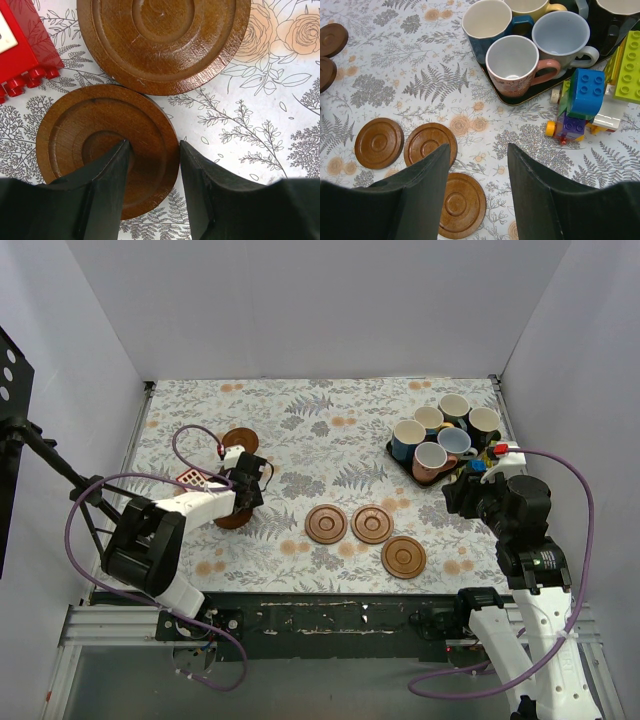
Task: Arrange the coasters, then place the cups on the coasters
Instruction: Move the coaster to the center of the board.
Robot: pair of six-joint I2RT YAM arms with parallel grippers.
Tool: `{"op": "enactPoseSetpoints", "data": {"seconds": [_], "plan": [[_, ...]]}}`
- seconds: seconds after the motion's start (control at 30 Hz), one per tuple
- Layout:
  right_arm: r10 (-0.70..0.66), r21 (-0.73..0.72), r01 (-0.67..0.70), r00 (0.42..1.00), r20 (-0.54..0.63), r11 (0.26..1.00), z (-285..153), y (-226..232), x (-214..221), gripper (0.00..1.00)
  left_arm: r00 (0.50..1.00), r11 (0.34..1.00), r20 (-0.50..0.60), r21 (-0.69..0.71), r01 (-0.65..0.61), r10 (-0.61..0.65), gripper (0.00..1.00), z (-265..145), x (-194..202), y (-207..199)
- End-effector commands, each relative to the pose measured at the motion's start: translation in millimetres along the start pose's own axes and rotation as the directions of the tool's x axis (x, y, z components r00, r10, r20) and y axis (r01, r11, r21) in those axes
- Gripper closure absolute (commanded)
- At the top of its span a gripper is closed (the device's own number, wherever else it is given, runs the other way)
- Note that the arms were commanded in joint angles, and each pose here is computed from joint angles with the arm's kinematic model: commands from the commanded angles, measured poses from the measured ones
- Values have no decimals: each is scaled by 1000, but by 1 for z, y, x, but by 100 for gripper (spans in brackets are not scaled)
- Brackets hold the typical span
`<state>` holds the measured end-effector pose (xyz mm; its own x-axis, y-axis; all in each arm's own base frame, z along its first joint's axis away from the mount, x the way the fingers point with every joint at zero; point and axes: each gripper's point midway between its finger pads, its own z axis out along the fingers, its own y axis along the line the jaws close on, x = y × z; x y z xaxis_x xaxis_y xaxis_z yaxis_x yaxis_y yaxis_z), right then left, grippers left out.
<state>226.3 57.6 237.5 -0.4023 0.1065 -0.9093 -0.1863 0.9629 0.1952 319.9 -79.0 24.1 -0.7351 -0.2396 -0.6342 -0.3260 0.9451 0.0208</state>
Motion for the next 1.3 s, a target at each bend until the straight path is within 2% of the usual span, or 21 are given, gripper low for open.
{"op": "enactPoseSetpoints", "data": {"seconds": [0.0,0.37,0.6,0.9,1.1,1.2,1.27], "plan": [[-14,3,14,999,28,1000,-3,0,-6,42,999,998,-35,-51,-21,19,58,8,9,12],[-14,2,14,1000,25,1000,-2,0,-5,42,999,999,-31,-28,-18,18,57,4,7,9],[-12,-3,12,1000,22,1000,-1,0,-4,42,1000,999,-6,36,-11,11,44,-12,-4,3],[-11,-4,11,1000,23,1000,0,1,-4,42,994,981,108,190,-47,27,44,-58,-51,-16],[-3,5,2,997,77,1000,-4,0,-13,42,961,908,263,377,-183,85,33,-122,-90,-34],[6,-4,-6,996,84,1000,-3,2,-14,42,957,853,280,479,-208,76,32,-151,-95,-51],[19,-14,-18,997,73,1000,0,3,-12,42,961,819,265,532,-216,82,32,-164,-84,-67]]}}
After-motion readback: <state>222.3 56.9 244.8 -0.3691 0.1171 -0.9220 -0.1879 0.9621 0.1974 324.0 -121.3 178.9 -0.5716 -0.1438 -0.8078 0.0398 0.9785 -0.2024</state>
